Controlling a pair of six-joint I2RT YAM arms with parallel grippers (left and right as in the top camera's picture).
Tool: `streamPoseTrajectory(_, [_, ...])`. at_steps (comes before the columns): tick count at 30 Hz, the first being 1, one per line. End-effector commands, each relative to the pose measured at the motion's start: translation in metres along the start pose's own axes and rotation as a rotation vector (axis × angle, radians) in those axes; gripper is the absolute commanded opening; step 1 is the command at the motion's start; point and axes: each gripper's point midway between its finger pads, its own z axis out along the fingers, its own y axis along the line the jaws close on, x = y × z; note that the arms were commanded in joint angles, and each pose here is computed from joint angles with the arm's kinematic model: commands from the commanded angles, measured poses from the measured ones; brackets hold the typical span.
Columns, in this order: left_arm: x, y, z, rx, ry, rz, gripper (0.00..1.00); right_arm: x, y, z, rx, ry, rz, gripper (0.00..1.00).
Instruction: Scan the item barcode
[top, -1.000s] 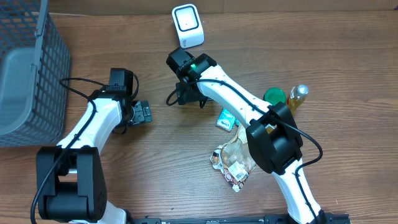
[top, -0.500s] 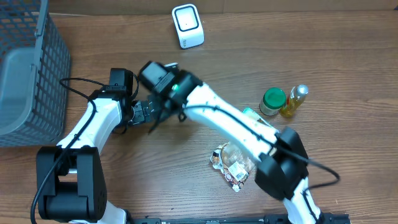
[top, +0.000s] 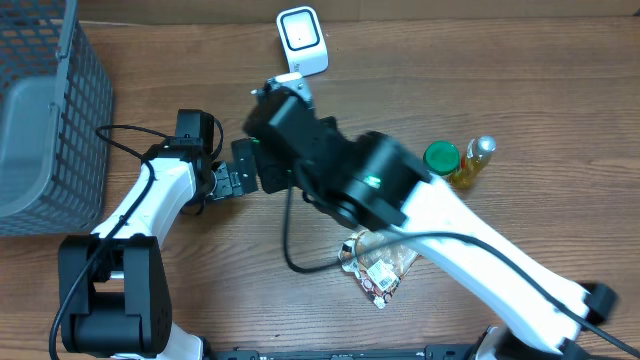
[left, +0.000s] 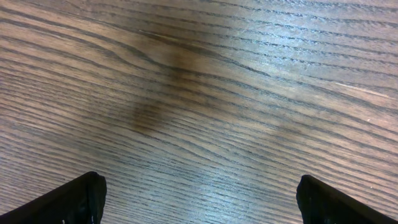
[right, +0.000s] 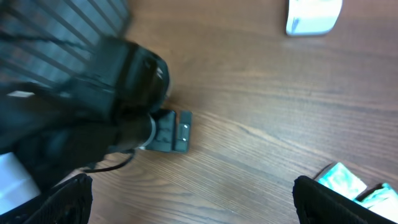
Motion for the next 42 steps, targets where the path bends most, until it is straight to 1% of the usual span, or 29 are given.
streamPoseTrajectory(1, [-0.006,0.0,-0.005,-0.005,-0.022,0.018,1.0,-0.015,-0.002,-0.037,-0.039,-0.078,0.027,1.0])
streamPoseTrajectory(8, [-0.006,0.0,-0.005,-0.005,-0.022,0.018,1.0,-0.029,-0.009,-0.095,-0.104,-0.184,0.055,1.0])
streamPoseTrajectory(13, [-0.006,0.0,-0.005,-0.005,-0.022,0.018,1.0,-0.042,-0.032,-0.13,-0.11,-0.265,0.104,1.0])
streamPoseTrajectory(19, [-0.006,0.0,-0.005,-0.006,-0.022,0.018,1.0,-0.069,-0.103,-0.171,-0.002,-0.408,0.241,1.0])
streamPoseTrajectory(24, [-0.006,0.0,-0.005,-0.005,-0.022,0.018,1.0,-0.079,-0.163,-0.211,0.111,-0.533,0.354,1.0])
streamPoseTrajectory(28, [-0.006,0.0,-0.005,-0.005,-0.022,0.018,1.0,-0.075,-0.184,-0.246,0.15,-0.619,0.4,1.0])
streamPoseTrajectory(33, [-0.006,0.0,-0.005,-0.005,-0.022,0.018,1.0,-0.057,-0.183,-0.283,0.131,-0.678,0.403,1.0])
streamPoseTrajectory(37, [-0.006,0.0,-0.005,-0.006,-0.022,0.018,1.0,-0.037,-0.184,-0.301,0.128,-0.685,0.403,1.0])
streamPoseTrajectory(42, [-0.006,0.0,-0.005,-0.005,-0.022,0.018,1.0,-0.009,-0.187,-0.312,0.142,-0.654,0.404,1.0])
